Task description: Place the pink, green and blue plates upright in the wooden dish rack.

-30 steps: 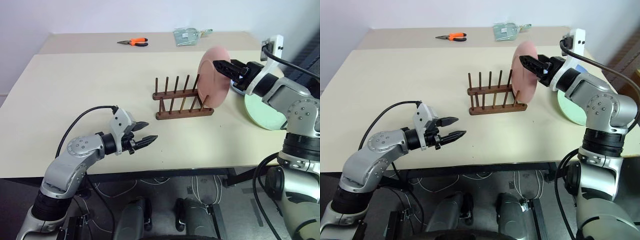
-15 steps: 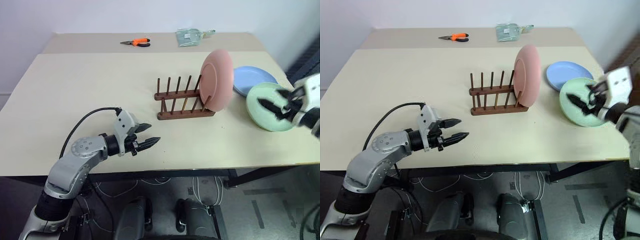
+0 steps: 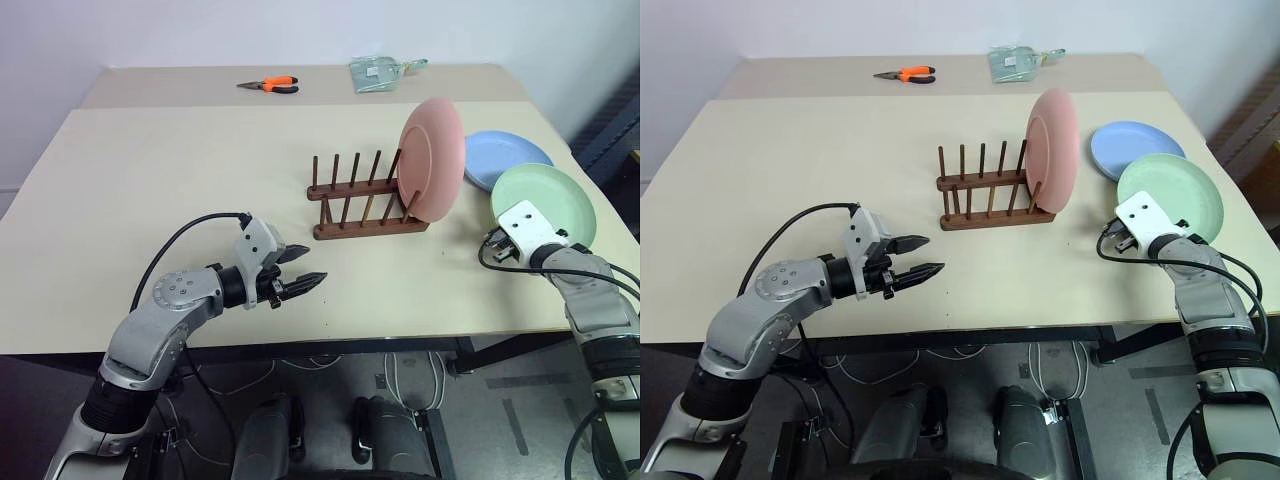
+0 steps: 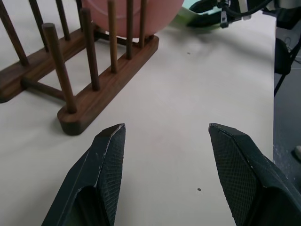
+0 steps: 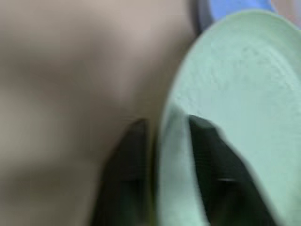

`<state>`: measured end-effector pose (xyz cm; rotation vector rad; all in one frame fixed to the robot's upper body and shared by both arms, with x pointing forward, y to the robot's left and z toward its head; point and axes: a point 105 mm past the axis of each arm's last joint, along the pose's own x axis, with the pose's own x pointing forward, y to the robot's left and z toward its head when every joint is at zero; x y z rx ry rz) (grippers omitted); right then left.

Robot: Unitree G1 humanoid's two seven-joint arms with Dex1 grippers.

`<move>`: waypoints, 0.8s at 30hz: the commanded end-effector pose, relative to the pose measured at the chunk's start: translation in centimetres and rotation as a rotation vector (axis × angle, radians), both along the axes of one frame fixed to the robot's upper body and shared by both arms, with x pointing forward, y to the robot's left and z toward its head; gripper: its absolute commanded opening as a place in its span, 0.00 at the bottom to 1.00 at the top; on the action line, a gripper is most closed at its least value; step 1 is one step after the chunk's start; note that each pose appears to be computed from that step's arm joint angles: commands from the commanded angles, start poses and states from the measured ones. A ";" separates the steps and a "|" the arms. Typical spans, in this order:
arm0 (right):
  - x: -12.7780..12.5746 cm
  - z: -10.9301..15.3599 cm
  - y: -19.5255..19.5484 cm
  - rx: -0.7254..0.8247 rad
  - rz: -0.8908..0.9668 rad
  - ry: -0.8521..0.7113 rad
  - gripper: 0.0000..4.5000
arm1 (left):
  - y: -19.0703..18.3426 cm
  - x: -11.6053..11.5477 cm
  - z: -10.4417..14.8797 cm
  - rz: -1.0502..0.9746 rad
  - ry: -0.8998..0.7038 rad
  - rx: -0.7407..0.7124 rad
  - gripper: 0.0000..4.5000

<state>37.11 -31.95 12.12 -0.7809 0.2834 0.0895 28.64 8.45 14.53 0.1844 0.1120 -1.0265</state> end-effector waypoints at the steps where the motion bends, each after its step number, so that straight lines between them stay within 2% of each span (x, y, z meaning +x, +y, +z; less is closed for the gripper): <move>1: -0.1 3.5 -0.2 -0.055 0.021 -0.106 0.02 | 0.2 -0.2 1.1 0.006 -0.053 -0.009 0.64; 3: -0.7 6.1 0.7 -0.047 0.088 -0.163 0.02 | 0.3 -0.2 1.1 0.009 -0.051 -0.009 0.64; 7: -1.8 14.7 1.0 0.004 0.114 -0.403 0.02 | 0.7 -0.2 0.9 0.015 -0.044 -0.004 0.64; 9: -2.6 20.3 2.2 0.158 0.171 -0.582 0.02 | 0.9 -0.1 0.7 0.016 -0.038 0.002 0.64; 10: -3.3 22.9 3.6 0.281 0.255 -0.650 0.02 | 0.9 0.0 0.6 0.015 -0.037 0.005 0.64; 13: -6.1 26.9 9.5 0.631 0.624 -0.655 0.02 | 1.0 0.4 0.8 0.016 -0.042 0.002 0.64; 16: -8.5 27.7 14.7 0.871 0.921 -0.506 0.02 | 0.9 0.6 0.9 0.017 -0.046 -0.001 0.64; 19: -10.0 26.1 19.7 1.013 1.117 -0.286 0.02 | 0.9 0.6 0.8 0.015 -0.047 0.000 0.64; 21: -8.8 24.9 21.1 1.127 1.083 -0.191 0.02 | 0.9 0.6 0.8 0.017 -0.049 -0.002 0.64; 24: -5.5 23.3 21.2 1.305 0.919 -0.094 0.02 | 0.8 0.4 0.8 0.023 -0.049 -0.008 0.64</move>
